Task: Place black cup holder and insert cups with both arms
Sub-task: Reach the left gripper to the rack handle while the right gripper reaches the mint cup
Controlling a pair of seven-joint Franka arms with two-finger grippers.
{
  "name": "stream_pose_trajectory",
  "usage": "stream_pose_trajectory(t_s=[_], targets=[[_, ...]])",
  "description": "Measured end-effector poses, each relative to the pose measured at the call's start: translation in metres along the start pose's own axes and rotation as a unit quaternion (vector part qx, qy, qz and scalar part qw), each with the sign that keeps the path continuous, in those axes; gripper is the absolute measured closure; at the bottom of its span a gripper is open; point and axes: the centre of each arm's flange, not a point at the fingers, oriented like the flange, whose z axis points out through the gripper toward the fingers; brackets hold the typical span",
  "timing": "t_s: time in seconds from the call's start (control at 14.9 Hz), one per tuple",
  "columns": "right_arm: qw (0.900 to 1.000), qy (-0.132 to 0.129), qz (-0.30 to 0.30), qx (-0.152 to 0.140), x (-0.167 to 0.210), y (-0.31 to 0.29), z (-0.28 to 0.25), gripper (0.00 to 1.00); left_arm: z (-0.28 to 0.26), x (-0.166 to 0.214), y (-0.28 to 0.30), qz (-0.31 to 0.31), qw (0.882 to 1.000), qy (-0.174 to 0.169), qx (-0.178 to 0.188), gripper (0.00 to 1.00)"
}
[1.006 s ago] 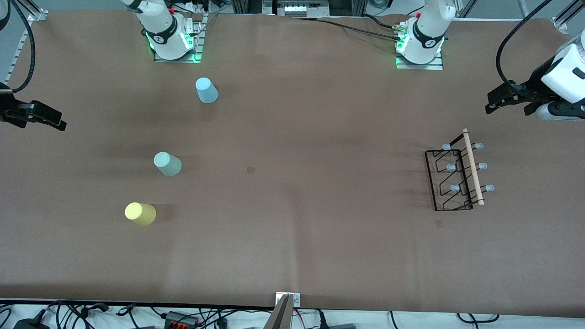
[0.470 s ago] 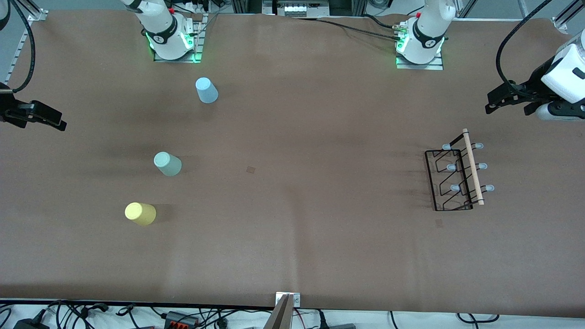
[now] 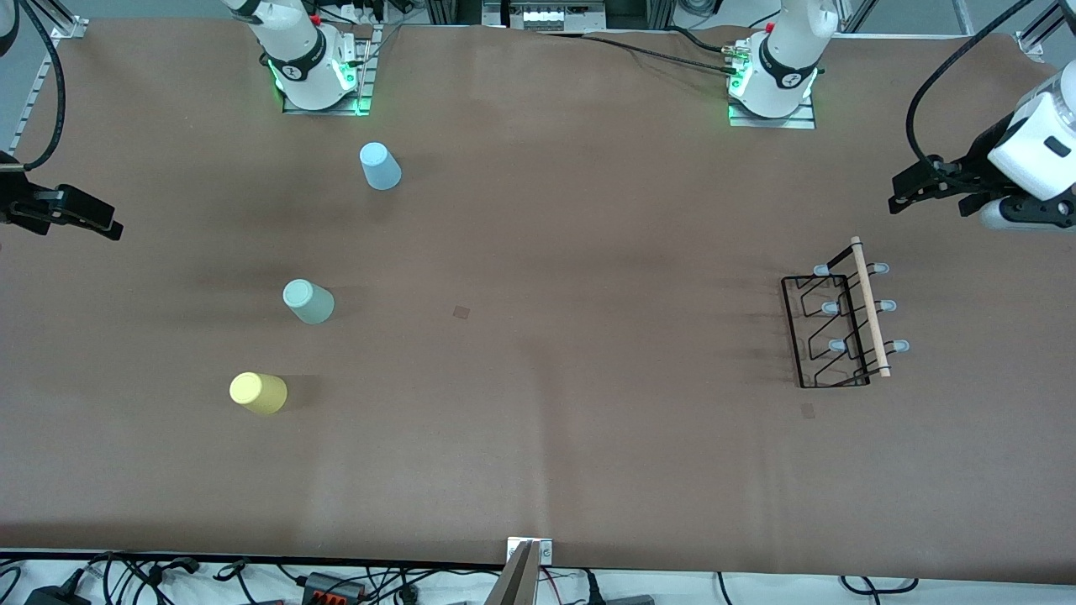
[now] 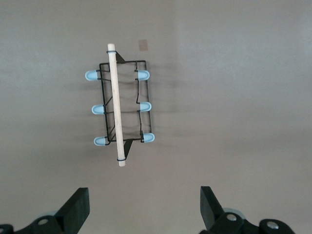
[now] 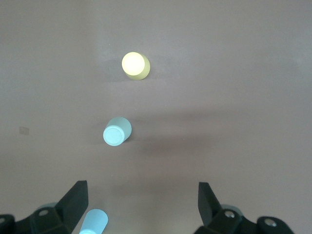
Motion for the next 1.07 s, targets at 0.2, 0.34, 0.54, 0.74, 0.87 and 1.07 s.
stream_pose_trajectory(t_s=[0.2,0.34,0.54,0.74,0.87,1.07], targets=[[1.0,-0.013,0.0,0.0,-0.002,0.0,0.007,0.0,0.009,0.003,-0.002,-0.001,1.0,-0.014,0.0,0.0],[1.0,-0.022,0.0,0.0,-0.003,0.0,0.012,0.0,0.019,0.011,-0.004,-0.004,1.0,-0.023,0.0,0.0],[0.999,-0.038,-0.001,0.0,-0.006,-0.001,0.018,0.0,0.039,0.032,-0.019,-0.004,0.999,-0.038,-0.001,0.0],[0.998,-0.059,-0.006,-0.001,-0.01,-0.007,0.028,0.0,0.065,0.051,-0.038,0.001,0.998,-0.053,0.021,0.0],[0.997,-0.072,-0.009,-0.001,-0.012,-0.01,0.041,0.0,0.079,0.063,-0.043,0.004,0.998,-0.044,0.043,0.0],[0.997,-0.073,-0.01,-0.001,-0.012,-0.012,0.061,0.0,0.109,0.074,-0.049,0.005,0.998,-0.029,0.048,0.01]])
